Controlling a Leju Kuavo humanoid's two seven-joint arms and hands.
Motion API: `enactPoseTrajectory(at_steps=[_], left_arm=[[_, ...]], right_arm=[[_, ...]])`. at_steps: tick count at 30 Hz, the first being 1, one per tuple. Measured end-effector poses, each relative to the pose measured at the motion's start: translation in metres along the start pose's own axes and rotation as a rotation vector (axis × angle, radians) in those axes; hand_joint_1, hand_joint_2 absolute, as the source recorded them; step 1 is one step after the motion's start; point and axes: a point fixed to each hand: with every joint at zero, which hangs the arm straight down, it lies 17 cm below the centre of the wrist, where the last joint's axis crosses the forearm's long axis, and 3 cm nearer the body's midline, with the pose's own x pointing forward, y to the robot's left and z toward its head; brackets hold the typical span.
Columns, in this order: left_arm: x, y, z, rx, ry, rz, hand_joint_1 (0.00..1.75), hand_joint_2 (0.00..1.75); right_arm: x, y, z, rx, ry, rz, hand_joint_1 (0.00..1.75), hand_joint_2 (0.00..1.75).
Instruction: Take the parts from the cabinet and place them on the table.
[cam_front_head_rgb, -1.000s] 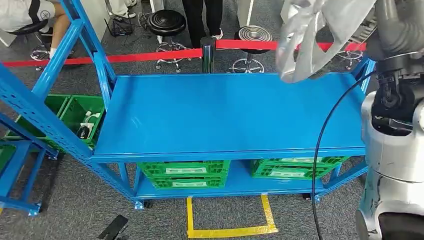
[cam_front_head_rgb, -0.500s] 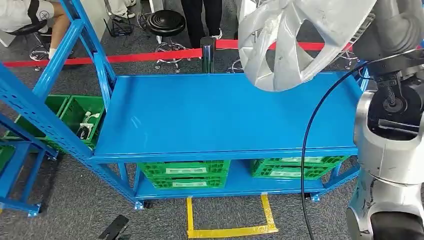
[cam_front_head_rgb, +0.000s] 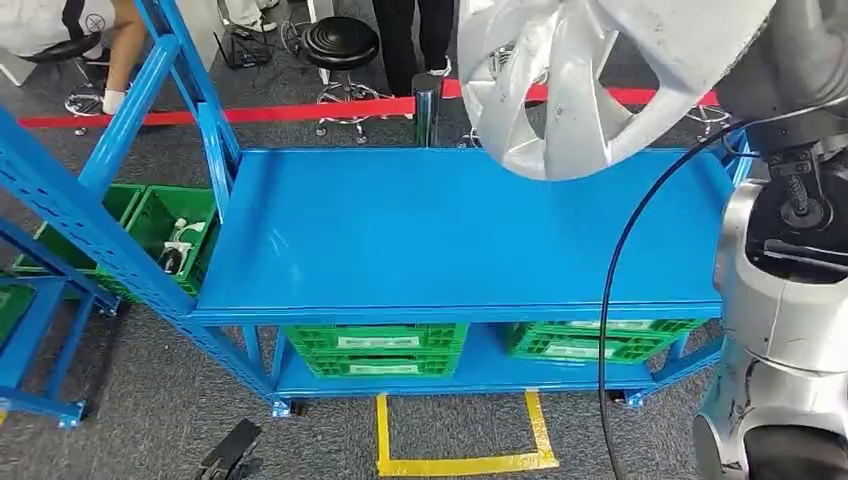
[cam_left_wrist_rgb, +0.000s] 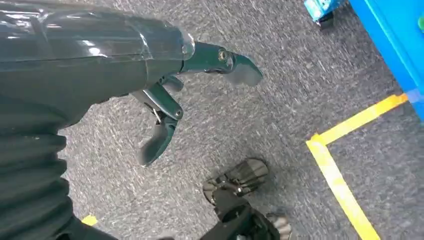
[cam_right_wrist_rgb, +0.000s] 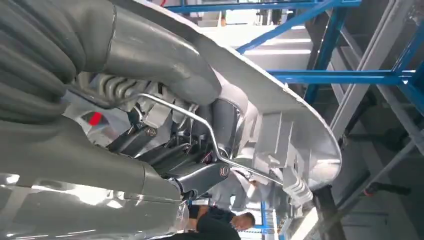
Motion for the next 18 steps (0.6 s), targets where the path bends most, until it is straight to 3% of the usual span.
enactPoseTrajectory(at_steps=[18], left_arm=[[0.017,0.000,-0.003,-0.008,-0.013,-0.005,0.00,1.75]], right_arm=[[-0.005,-0.007,-0.004,-0.005,-0.003,-0.003,1.75,1.75]])
